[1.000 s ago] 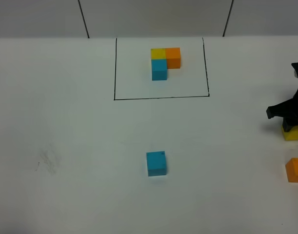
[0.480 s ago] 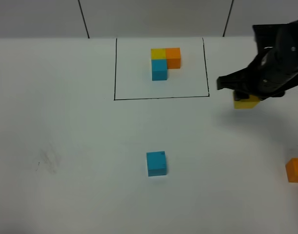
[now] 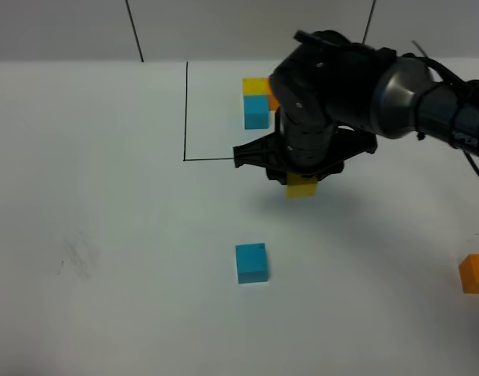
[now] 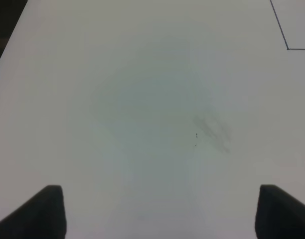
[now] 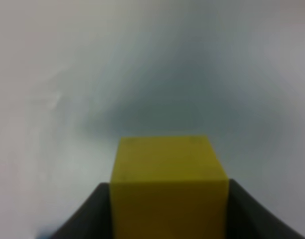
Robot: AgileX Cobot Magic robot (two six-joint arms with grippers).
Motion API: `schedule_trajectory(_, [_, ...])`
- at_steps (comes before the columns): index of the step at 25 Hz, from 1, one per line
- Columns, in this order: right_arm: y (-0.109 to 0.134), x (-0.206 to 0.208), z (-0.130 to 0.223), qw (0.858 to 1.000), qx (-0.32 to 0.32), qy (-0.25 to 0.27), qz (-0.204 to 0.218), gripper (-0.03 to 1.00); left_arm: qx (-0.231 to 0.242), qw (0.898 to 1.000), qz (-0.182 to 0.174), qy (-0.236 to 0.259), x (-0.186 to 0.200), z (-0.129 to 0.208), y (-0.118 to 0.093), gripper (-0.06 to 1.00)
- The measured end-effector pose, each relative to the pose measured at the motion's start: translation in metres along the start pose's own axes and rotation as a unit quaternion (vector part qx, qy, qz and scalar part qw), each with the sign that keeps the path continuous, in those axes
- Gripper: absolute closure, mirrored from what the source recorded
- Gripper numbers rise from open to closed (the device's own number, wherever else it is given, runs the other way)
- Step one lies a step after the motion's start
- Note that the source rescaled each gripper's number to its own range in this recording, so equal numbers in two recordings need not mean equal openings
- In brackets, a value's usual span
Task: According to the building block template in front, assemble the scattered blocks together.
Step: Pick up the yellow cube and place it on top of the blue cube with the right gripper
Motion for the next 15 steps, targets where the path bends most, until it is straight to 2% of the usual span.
schedule_trajectory(4, [0.025, 0.005, 0.011, 1.0, 0.005, -0.01, -0.002, 0.78, 0.0, 1.0, 0.0, 0.0, 0.0, 0.0, 0.0, 0.31])
schedule_trajectory(15, [0.056, -0.011, 0.045, 0.999, 0.032, 0.003, -0.008, 0.78, 0.0, 1.0, 0.0, 0.0, 0.0, 0.0, 0.0, 0.31])
Point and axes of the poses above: a point on each arm's last joint axis where the gripper is mounted, x pointing back along that axis away from the gripper, y along the wrist's bending axis when the last joint is at zero, z = x × y, the point moved 6 cm from there along -x, pointing out along that axis toward the gripper, and after that the axes turned 9 degrees about -x, right-handed, at the moved point
